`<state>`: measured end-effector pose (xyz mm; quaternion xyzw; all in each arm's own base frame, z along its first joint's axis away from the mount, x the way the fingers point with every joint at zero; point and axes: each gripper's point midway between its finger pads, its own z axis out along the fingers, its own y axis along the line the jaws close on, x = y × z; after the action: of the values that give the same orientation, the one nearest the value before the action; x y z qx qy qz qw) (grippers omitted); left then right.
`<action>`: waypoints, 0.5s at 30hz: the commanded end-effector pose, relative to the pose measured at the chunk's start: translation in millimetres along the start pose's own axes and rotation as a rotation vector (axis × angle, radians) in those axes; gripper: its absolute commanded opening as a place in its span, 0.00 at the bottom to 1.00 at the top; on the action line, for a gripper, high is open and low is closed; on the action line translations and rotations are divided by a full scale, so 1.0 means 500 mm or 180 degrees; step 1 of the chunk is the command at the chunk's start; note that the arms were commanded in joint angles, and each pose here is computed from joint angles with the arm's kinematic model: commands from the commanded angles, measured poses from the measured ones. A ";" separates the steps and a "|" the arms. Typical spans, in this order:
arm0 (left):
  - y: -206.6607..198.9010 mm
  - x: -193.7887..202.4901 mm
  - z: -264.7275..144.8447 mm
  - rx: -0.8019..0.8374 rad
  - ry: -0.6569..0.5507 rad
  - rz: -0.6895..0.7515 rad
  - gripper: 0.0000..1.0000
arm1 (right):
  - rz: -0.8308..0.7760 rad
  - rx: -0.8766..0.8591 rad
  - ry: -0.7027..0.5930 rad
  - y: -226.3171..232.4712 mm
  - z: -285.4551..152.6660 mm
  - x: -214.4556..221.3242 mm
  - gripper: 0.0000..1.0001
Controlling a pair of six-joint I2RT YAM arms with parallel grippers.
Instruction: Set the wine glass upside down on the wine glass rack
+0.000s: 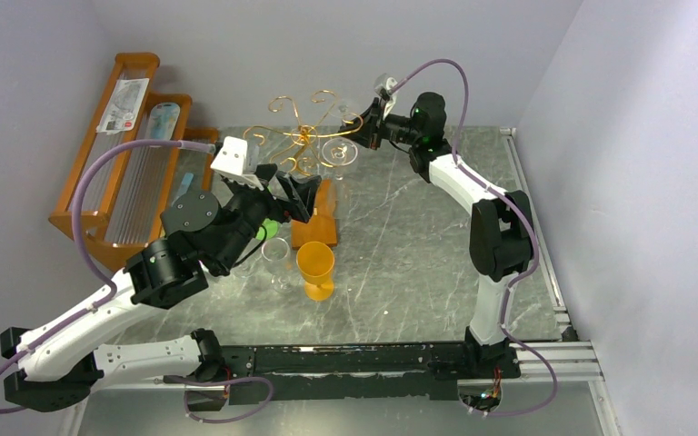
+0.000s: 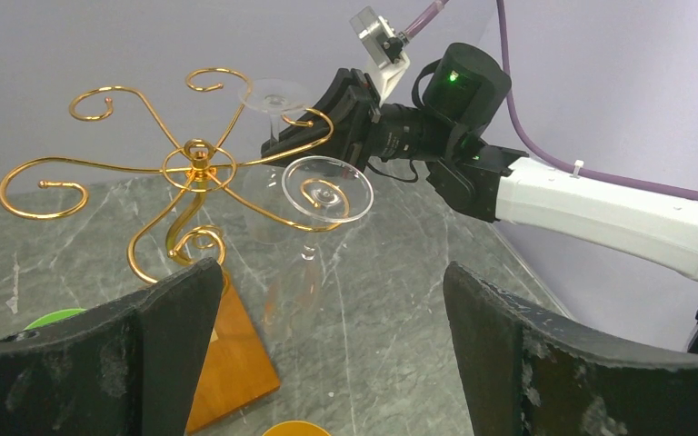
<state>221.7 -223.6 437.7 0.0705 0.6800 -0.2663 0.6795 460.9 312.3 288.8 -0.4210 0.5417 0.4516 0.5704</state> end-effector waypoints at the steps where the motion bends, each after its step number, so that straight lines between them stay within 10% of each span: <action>1: 0.008 0.003 0.000 -0.0074 0.0026 0.0058 0.95 | -0.0094 -0.0176 0.0023 0.042 0.010 -0.012 0.00; 15: 0.005 0.006 0.002 -0.0053 0.0045 0.0056 0.95 | -0.0063 -0.0539 0.0068 0.098 -0.006 -0.009 0.00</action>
<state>223.7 -226.6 434.1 0.0725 0.6836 -0.2617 0.6775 441.7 311.6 290.5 -0.4451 0.5271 0.4626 0.5568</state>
